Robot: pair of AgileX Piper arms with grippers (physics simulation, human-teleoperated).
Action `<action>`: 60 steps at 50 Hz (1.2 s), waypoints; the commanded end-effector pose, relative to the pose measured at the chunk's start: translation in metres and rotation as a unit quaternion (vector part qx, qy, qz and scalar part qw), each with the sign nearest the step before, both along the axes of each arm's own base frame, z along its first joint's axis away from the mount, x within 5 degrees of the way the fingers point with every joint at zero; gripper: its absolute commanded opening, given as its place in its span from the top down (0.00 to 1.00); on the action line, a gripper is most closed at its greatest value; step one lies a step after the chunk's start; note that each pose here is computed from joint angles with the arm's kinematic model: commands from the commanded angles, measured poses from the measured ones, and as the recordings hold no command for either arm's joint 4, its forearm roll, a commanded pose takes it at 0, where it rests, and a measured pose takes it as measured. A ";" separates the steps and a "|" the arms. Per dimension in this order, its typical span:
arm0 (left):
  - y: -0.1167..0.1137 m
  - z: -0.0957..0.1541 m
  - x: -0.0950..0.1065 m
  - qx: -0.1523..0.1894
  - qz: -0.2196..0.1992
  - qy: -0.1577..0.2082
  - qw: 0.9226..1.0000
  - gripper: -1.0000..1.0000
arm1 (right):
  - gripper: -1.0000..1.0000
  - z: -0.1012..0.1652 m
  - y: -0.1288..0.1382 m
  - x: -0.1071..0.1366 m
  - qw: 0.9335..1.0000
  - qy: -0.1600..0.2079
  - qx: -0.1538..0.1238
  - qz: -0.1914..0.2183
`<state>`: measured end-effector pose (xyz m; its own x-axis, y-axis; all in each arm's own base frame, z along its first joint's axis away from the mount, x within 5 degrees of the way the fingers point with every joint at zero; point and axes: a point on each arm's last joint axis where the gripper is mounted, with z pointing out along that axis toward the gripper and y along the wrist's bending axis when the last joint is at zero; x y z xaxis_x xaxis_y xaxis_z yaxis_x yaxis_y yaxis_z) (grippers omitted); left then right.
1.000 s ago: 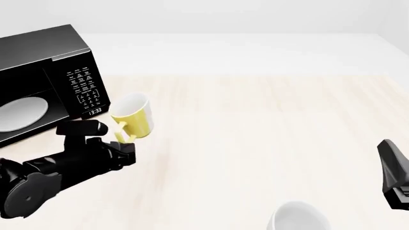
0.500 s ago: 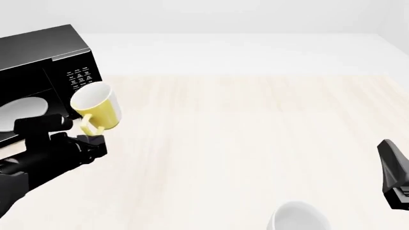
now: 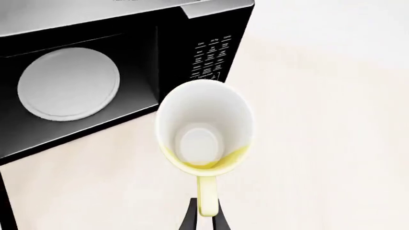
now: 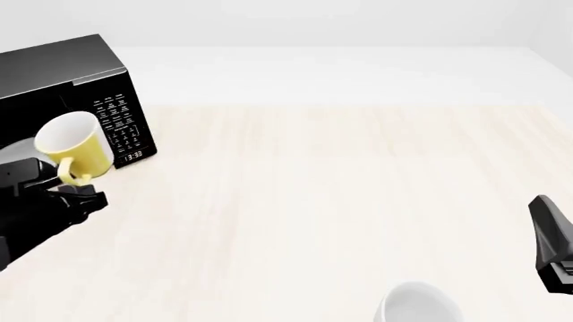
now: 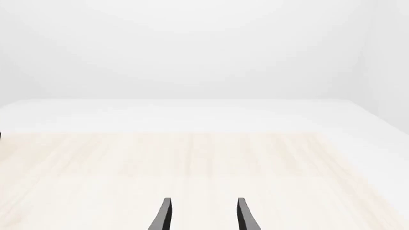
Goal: Put the yellow and white mug in the microwave and close it.
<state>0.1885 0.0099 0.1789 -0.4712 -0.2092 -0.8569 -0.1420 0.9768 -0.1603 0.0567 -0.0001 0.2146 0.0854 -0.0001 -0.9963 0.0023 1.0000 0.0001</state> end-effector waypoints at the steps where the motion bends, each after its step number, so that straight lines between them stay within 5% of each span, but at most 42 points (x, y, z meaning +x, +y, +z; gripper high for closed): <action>1: 0.020 0.003 -0.001 -0.003 0.055 -0.012 0.998 1.00 | 0.00 0.000 0.000 0.000 1.000 0.000 0.000 0.000; 22: 0.053 -0.011 0.009 -0.004 0.129 0.002 0.992 1.00 | 0.00 0.000 0.000 0.000 1.000 0.000 0.000 0.000; 60: 0.089 -0.038 0.053 -0.022 0.176 0.036 0.984 1.00 | 0.00 0.000 0.000 0.000 1.000 0.000 0.000 0.000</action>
